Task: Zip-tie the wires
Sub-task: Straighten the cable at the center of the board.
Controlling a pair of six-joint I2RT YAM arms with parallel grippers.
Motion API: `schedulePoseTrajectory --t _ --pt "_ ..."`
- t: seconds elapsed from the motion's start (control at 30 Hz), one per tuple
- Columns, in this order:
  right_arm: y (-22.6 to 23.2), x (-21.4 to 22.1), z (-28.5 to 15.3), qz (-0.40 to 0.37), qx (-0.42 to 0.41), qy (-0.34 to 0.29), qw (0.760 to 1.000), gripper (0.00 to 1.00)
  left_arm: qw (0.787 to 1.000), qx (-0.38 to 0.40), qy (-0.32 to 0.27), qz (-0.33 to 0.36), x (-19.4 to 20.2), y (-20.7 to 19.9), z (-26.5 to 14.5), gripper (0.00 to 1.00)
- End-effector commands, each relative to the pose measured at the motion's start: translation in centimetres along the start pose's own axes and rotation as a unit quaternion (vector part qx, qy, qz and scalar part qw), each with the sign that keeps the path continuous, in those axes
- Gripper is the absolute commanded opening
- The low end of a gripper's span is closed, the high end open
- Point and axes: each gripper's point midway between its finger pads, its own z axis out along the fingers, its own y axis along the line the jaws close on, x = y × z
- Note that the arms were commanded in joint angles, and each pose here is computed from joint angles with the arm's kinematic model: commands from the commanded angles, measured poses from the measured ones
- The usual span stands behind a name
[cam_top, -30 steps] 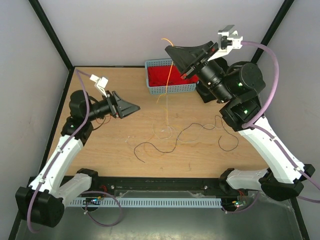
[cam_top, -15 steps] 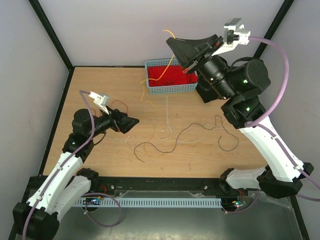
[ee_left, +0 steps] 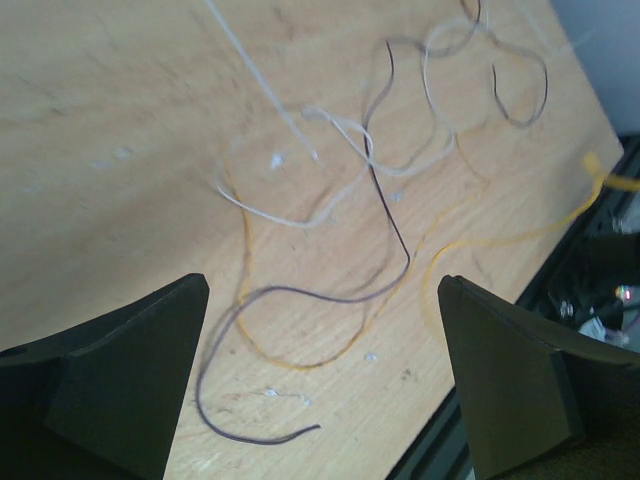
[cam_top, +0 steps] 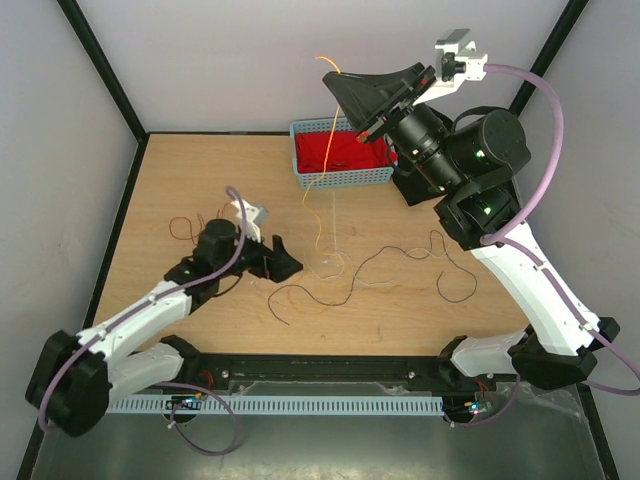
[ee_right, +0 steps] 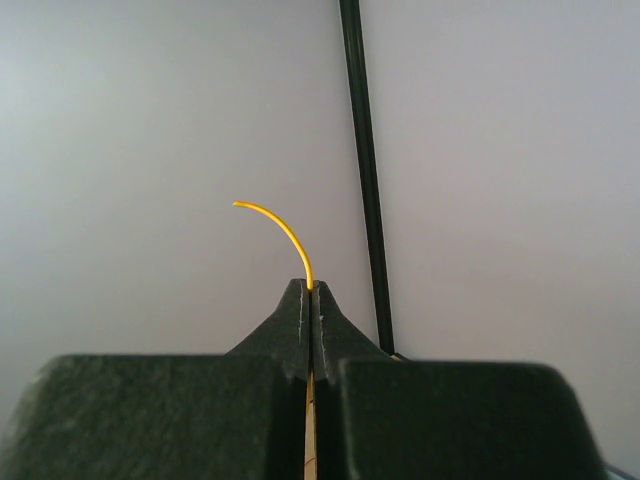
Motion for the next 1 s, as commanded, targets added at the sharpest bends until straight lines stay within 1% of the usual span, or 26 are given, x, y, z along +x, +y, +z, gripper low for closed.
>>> schedulePoseTrajectory --t 0.0,0.17,0.4,0.5,0.67,0.73,0.9,0.97 --pt "0.9 -3.2 -0.5 -0.007 -0.008 -0.036 0.999 0.0 0.999 0.029 0.045 0.008 2.1 -1.9 1.8 0.99" --pt "0.8 -3.6 -1.1 -0.014 -0.003 -0.037 0.999 0.0 0.996 0.055 0.072 -0.005 3.2 -3.8 3.0 0.99" --pt "0.9 -3.5 -1.7 -0.014 -0.002 -0.037 0.999 0.0 0.996 0.057 0.067 -0.021 2.1 -4.4 4.3 0.99" --pt "0.8 -3.3 -1.8 -0.011 -0.002 -0.036 0.999 0.0 0.997 0.037 0.062 -0.026 1.9 -3.7 4.8 0.97" --pt "0.9 -3.1 -1.9 -0.009 -0.003 -0.036 0.999 0.0 0.996 -0.039 0.056 -0.061 2.8 -0.8 5.6 0.93" --pt "0.9 -3.0 -1.9 -0.007 -0.005 -0.037 0.999 0.0 0.995 -0.056 0.055 -0.065 3.1 -0.1 5.8 0.92" --pt "0.9 -2.6 -1.9 -0.004 -0.006 -0.034 0.999 0.0 0.994 -0.07 0.056 -0.068 3.3 0.6 6.4 0.88" --pt "0.8 -2.5 -2.0 -0.004 -0.006 -0.035 0.999 0.0 0.994 -0.067 0.059 -0.066 3.3 0.5 6.6 0.84"
